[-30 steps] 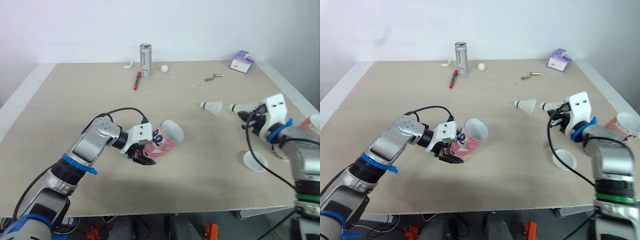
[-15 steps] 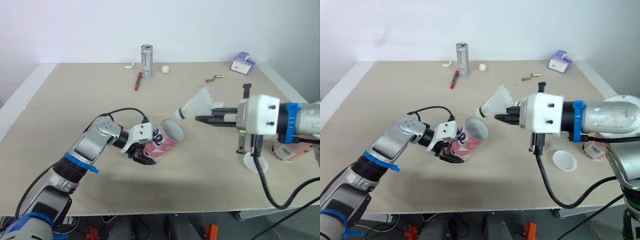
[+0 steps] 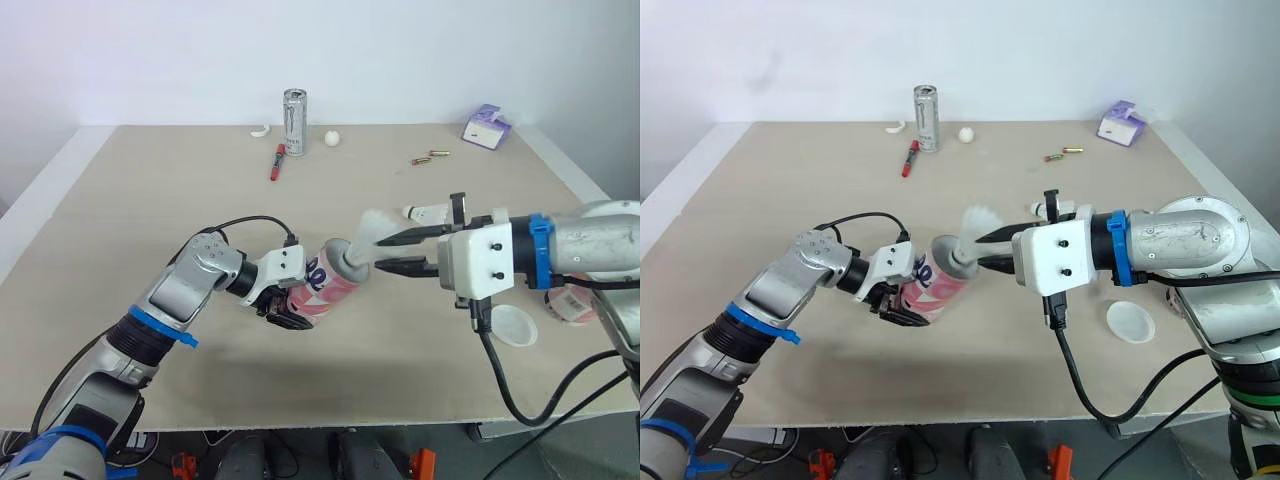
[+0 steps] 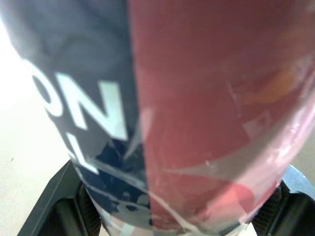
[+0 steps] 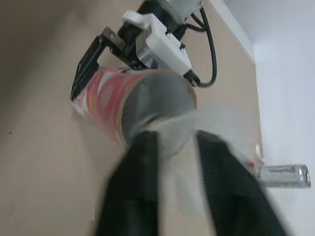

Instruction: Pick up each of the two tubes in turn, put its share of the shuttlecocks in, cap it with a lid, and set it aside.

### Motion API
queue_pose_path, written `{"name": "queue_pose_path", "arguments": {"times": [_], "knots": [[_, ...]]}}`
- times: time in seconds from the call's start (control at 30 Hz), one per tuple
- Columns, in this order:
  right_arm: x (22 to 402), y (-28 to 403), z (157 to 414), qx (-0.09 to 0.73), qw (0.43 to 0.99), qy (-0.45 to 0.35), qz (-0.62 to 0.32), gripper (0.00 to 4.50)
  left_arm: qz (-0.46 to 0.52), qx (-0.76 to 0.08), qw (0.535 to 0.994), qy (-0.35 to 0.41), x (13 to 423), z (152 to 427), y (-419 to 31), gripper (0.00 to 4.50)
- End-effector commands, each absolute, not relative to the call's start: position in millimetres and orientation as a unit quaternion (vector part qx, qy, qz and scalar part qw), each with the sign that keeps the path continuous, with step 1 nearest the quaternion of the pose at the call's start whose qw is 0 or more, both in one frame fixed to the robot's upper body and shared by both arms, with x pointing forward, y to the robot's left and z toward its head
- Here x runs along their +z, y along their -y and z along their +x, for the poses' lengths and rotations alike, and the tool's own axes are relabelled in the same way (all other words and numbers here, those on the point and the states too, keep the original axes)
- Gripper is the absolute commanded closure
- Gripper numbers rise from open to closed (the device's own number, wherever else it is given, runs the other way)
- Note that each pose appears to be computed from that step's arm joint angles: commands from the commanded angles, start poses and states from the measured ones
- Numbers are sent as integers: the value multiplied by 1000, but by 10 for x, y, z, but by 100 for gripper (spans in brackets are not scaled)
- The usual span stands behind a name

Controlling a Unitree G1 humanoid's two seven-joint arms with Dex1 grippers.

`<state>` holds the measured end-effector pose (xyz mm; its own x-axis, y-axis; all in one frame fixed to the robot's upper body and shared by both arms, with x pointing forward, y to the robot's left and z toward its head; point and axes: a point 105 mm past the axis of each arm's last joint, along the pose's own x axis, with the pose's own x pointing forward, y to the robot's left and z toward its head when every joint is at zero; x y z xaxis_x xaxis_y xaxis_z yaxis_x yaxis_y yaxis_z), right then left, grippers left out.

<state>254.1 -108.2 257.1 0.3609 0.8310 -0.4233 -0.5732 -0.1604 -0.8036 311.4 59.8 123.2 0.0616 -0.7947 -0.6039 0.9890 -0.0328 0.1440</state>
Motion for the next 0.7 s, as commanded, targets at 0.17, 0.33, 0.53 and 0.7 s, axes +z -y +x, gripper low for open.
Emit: {"name": "queue_pose_path", "arguments": {"times": [0.17, 0.33, 0.53, 0.7], "knots": [[2914, 1096, 2528, 533, 722, 161, -410, 9, 281, -652, 673, -207, 1073, 3106, -662, 114], [2860, 1830, 3111, 371, 904, 78, -197, 9, 284, -653, 670, -207, 1070, 3109, -659, 114], [2394, 2464, 3640, 186, 982, 6, -28, 9, 286, -654, 670, -206, 1079, 3109, -658, 114], [2159, 2531, 3855, 155, 988, -14, -21, 9, 287, -652, 670, -207, 1080, 3109, -670, 114]]}}
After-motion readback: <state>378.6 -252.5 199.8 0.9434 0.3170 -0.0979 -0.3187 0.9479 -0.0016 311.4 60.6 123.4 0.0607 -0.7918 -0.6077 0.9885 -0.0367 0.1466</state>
